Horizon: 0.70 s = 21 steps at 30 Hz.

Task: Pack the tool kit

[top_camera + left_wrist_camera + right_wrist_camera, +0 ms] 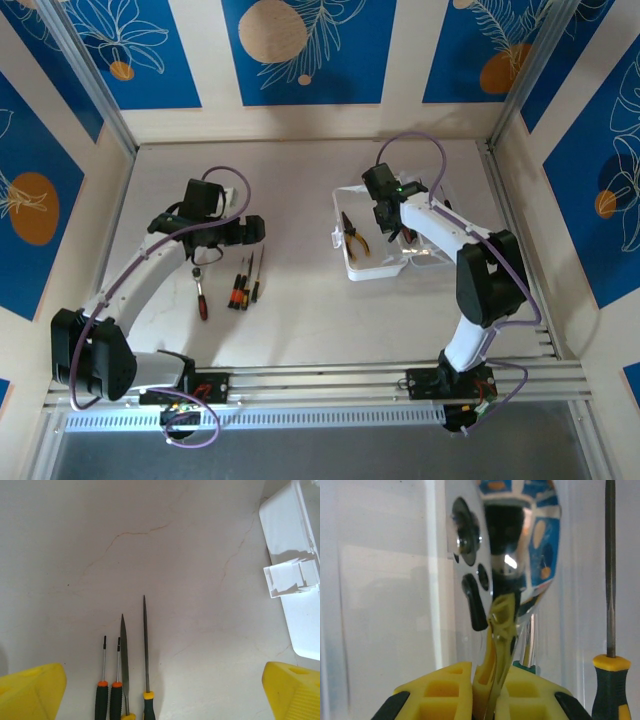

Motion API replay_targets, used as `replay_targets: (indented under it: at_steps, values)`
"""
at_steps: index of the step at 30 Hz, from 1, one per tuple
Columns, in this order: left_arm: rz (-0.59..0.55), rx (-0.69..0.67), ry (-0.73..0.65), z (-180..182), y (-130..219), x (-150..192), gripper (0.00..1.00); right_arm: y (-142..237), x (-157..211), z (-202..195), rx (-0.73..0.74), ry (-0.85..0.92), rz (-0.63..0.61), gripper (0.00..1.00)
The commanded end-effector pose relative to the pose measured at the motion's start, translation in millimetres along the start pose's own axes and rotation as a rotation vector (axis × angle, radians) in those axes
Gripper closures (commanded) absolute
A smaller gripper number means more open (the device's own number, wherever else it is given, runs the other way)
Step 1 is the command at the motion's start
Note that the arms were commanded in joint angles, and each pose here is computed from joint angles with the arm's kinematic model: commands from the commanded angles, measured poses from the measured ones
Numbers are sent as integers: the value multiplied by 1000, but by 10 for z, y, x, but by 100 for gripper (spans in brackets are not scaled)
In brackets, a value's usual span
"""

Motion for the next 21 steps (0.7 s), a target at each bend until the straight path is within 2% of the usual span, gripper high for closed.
replay_targets:
  at_steps: [1, 8, 14, 21]
  values:
    - [6, 15, -5, -3, -32, 18, 0, -14, -17, -69, 67, 12, -16, 100]
    - [6, 20, -6, -7, -34, 21, 0, 31, -10, -51, 57, 5, 9, 100]
    - [7, 19, -9, -6, -26, 26, 0, 45, -2, -45, 44, -2, 24, 80]
    - [13, 9, -13, 10, -22, 49, 0, 111, -43, -33, 22, -8, 19, 70]
Point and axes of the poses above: each hand's point on the last joint's axis, 136 mm out from that joint toward the fingers, its own y axis back along the fingers, its own z axis along the line the jaws close on, x = y × z, the point moved 7 cm from there along y, back along the fingers, and after that the axes turned 13 degrees about -y, right-handed, at the moved point
